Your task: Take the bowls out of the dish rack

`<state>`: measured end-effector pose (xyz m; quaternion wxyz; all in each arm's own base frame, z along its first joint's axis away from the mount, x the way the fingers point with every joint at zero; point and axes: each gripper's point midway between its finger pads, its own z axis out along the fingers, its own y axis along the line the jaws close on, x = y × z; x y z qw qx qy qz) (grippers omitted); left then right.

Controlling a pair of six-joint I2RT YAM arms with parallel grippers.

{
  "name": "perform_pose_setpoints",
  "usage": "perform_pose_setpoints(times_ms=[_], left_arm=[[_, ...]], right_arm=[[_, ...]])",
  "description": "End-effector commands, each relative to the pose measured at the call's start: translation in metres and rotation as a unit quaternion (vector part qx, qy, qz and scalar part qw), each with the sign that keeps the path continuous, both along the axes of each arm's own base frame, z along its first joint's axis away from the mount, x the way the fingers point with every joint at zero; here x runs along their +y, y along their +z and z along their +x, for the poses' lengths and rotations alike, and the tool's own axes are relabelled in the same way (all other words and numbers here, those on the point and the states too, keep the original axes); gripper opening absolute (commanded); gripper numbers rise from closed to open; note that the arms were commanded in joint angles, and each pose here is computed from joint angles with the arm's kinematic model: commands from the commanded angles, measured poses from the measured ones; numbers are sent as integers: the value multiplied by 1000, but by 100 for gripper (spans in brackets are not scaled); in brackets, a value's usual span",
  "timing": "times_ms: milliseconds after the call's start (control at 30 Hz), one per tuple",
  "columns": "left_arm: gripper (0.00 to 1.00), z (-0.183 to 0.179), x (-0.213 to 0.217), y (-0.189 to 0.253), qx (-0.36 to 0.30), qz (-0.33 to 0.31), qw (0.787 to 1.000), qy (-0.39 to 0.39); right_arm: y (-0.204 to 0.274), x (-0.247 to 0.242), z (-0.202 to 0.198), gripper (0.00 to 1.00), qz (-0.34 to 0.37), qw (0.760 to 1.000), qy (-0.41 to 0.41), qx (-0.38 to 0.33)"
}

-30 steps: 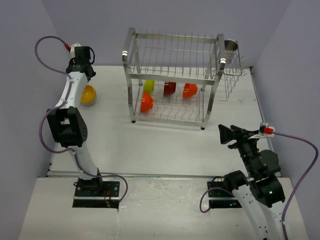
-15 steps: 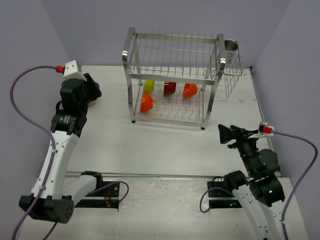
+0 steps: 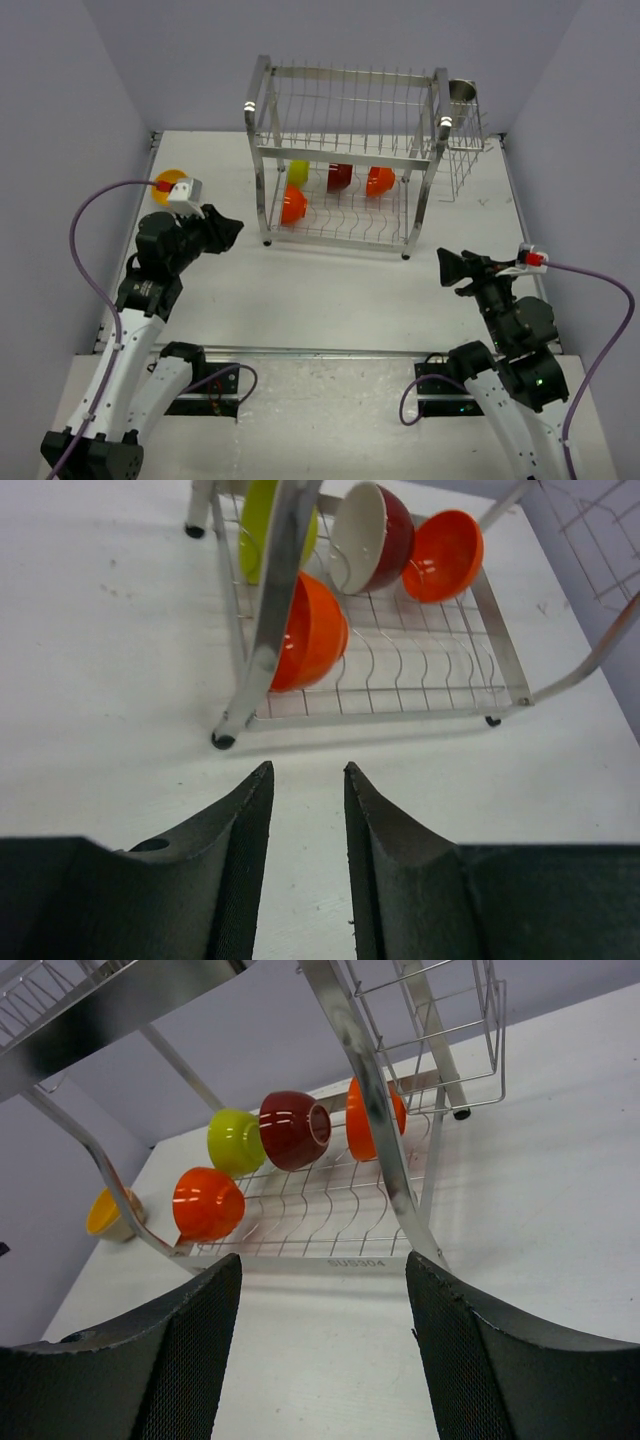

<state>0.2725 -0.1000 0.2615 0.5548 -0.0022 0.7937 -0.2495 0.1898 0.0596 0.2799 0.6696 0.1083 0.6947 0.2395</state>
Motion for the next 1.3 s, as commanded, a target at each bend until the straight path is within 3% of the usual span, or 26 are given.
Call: perform_pose_setpoints(times_ms=[0, 367, 500, 667, 900, 1133, 1267], left_arm=[[35, -6, -39, 1, -26, -48, 995, -83], [38, 17, -85, -13, -35, -58, 991, -117], [38, 32, -70, -13, -40, -34, 996, -66], [38, 38, -92, -31, -1, -27, 993, -117], [38, 38, -123, -40, -11, -14, 992, -129], [38, 21, -197, -39, -30, -21, 978, -205], [35, 18, -226, -46, -38, -26, 980, -194]], right_arm=[[-1, -1, 2, 68, -2, 1000, -5, -2], [-4, 2, 9, 68, -13, 1000, 0, 14], [-6, 10, 16, 67, -25, 999, 16, 36], [-8, 22, 28, 64, -18, 998, 34, 50], [-4, 17, 34, 62, -31, 998, 15, 61], [13, 4, 27, 63, -32, 999, -12, 41], [15, -3, 22, 64, -36, 998, -24, 39]])
